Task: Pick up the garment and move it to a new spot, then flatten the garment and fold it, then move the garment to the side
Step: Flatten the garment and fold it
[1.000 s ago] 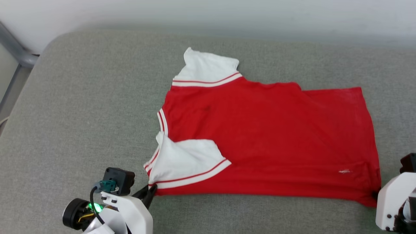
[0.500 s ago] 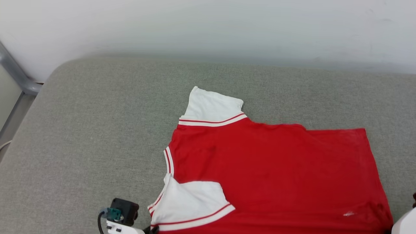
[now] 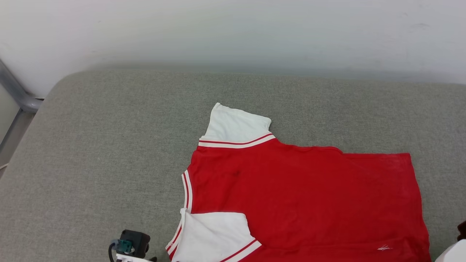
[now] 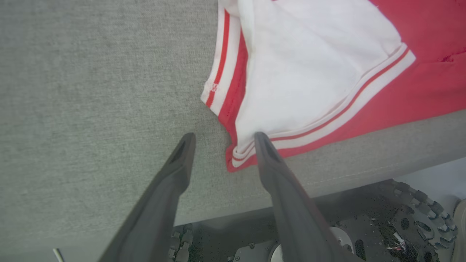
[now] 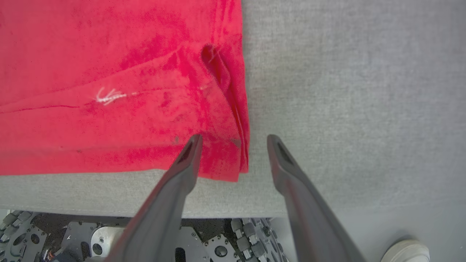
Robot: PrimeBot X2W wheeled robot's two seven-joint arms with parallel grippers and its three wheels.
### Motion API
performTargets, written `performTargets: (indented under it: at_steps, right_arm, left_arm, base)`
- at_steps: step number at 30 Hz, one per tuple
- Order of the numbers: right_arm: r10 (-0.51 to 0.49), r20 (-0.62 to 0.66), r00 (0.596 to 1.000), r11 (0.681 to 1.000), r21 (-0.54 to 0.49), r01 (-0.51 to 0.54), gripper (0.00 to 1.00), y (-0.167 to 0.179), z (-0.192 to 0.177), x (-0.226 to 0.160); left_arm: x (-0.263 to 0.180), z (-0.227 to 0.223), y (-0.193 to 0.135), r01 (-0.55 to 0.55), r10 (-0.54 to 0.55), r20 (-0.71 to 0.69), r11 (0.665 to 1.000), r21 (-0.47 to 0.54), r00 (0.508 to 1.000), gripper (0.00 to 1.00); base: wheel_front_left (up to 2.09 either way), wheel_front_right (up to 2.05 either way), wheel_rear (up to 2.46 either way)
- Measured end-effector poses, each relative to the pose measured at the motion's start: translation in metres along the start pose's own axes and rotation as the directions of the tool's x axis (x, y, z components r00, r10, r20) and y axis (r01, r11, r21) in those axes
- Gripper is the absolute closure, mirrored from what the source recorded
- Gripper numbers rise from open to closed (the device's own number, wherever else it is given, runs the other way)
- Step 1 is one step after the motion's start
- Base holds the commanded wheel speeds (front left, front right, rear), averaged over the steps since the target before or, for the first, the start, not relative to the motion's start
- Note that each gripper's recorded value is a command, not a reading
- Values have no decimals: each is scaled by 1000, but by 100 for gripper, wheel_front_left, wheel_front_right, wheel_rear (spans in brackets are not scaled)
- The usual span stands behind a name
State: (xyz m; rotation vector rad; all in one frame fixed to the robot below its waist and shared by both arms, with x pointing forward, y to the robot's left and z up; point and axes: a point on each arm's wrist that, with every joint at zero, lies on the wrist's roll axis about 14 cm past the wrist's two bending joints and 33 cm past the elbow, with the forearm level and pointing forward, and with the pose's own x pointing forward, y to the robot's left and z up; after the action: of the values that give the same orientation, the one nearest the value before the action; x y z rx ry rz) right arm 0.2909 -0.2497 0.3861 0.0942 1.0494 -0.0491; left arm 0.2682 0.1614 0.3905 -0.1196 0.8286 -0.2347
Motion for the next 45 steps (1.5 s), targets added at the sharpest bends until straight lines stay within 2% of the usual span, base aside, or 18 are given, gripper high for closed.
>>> performTargets:
  at_steps: [5,8,10,13,16,18,22,26,29,33,39,45]
  right_arm:
    - [14,163,987,1000,-16,-11,0,3,36,-8]
    - [34,308,951,999,-51,-19,0,9,65,-19]
    - [55,412,910,997,-72,-27,0,15,86,-27]
    - [95,574,813,995,-86,-56,0,25,117,-44]
    - [131,679,722,990,-123,-63,0,35,135,-57]
    - [157,724,672,986,-150,-69,0,42,141,-63]
    - [189,791,582,982,-163,-97,0,54,147,-73]
    - [193,835,515,981,-153,-120,0,60,150,-78]
    - [194,846,496,980,-149,-130,0,63,148,-77]
    - [188,850,493,981,-135,-141,0,64,146,-71]
    - [177,853,491,982,-118,-148,0,64,149,-65]
    - [170,856,489,983,-115,-142,0,63,160,-56]
  left_arm:
    - [-2,30,7,-25,21,138,999,32,990,0]
    - [-7,65,5,-35,17,291,998,58,957,0]
    - [-14,92,1,-39,6,404,996,74,915,0]
    - [-27,123,-6,-49,-21,559,993,109,829,0]
    - [-38,145,-11,-69,-60,671,984,163,739,0]
    - [-43,153,-12,-76,-55,719,986,149,693,0]
    - [-50,166,-12,-87,-40,779,989,121,625,0]
    - [-50,170,-15,-83,-37,798,991,109,602,0]
    - [-51,174,-19,-87,-43,812,990,115,583,0]
    - [-50,182,-22,-76,-49,828,991,110,558,0]
    - [-31,187,-19,-66,-92,806,985,160,585,0]
    - [1,223,-23,-21,-213,741,956,292,636,0]
  base:
    - [0,0,0]
    - [0,0,0]
    - [0,0,0]
    - [0,0,0]
    - [0,0,0]
    - [0,0,0]
    - [0,0,0]
    - [0,0,0]
    - [0,0,0]
    - [0,0,0]
    - [0,0,0]
    - [0,0,0]
